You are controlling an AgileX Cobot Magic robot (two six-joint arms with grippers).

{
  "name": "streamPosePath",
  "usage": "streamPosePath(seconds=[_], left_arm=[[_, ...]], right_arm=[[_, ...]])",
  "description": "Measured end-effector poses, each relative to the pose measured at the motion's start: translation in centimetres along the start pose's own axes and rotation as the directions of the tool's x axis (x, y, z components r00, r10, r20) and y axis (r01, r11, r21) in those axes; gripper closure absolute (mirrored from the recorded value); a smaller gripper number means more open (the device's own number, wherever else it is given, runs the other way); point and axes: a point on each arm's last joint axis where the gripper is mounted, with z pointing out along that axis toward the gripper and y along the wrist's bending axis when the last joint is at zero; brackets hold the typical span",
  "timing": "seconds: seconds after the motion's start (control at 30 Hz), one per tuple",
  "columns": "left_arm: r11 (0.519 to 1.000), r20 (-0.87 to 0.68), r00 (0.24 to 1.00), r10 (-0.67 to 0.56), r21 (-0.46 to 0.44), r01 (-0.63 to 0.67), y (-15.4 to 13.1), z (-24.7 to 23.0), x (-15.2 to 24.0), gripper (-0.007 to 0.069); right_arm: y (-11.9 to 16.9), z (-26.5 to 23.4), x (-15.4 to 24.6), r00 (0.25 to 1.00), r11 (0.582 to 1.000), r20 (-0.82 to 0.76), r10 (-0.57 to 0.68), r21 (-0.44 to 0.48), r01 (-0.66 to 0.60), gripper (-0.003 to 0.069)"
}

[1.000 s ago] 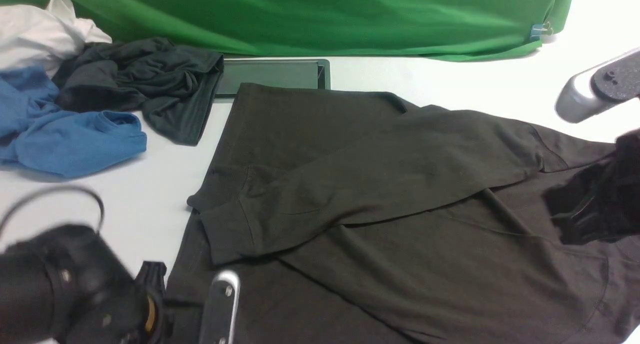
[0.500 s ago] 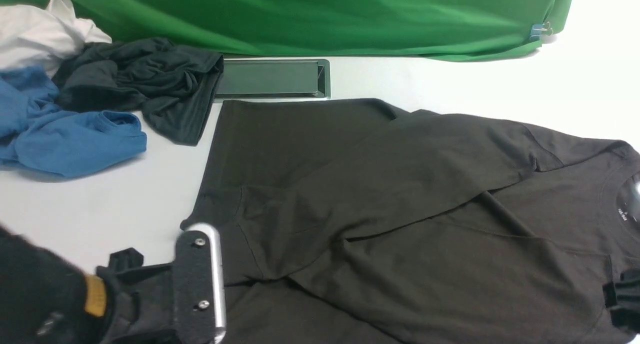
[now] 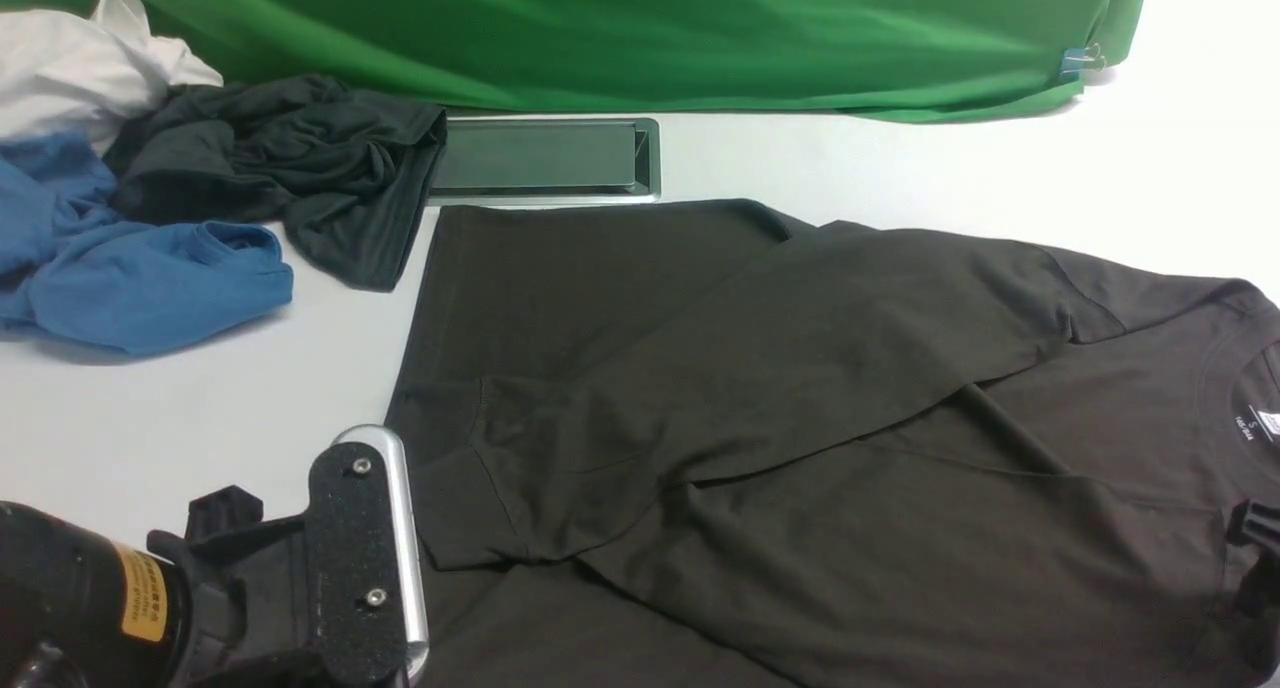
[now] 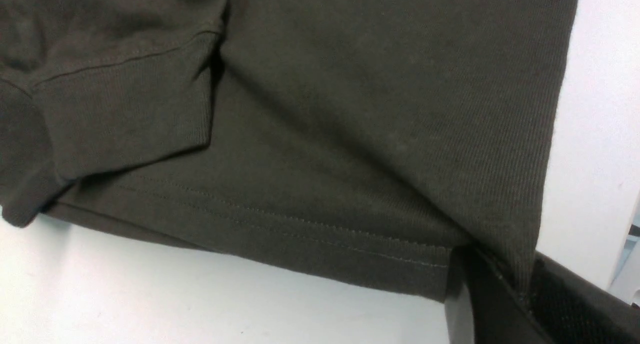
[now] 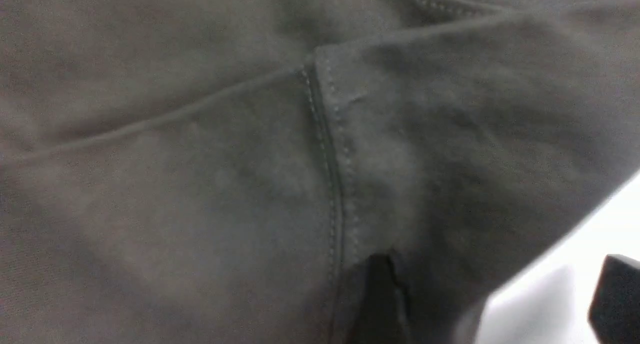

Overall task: Fold a long-sleeved shirt on a white desktop.
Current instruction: 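Grasp the near edge of the shirt at its hem and shoulder corners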

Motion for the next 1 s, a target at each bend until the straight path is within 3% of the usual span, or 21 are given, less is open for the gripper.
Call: streamPosePath(seconds=[0.43,0.6,0.77,1.0], left_arm=[[1.000,-0.016,1.000,-0.001,0.018,0.001,-0.3,-0.2,0.3,0.0585],[1.000,0.009,1.000,-0.021,-0.002,0.021,-1.1,-1.5,0.9,0.0585],[0.998,0.074,0.997,-0.038,-0.054,0.042,-1.4,-2.5,1.1,0.0585],[0.986,0.091,0.994,-0.062,-0.149,0.075,0.7,-1.2,-0.1,0.0585]], right_arm=[[0.6,1.1,-0.6,0.989,0.989,-0.025,-0.144,-0.021,0.143,0.0592],[-0.5,-1.4,1.4,0.981,0.986,-0.105,-0.163,0.012,0.165,0.0605],[-1.6,-3.9,2.3,0.979,0.980,-0.077,-0.186,0.050,0.190,0.0605],[-0.9,-4.6,1.0,0.981,0.981,-0.042,-0.189,0.043,0.191,0.0605]])
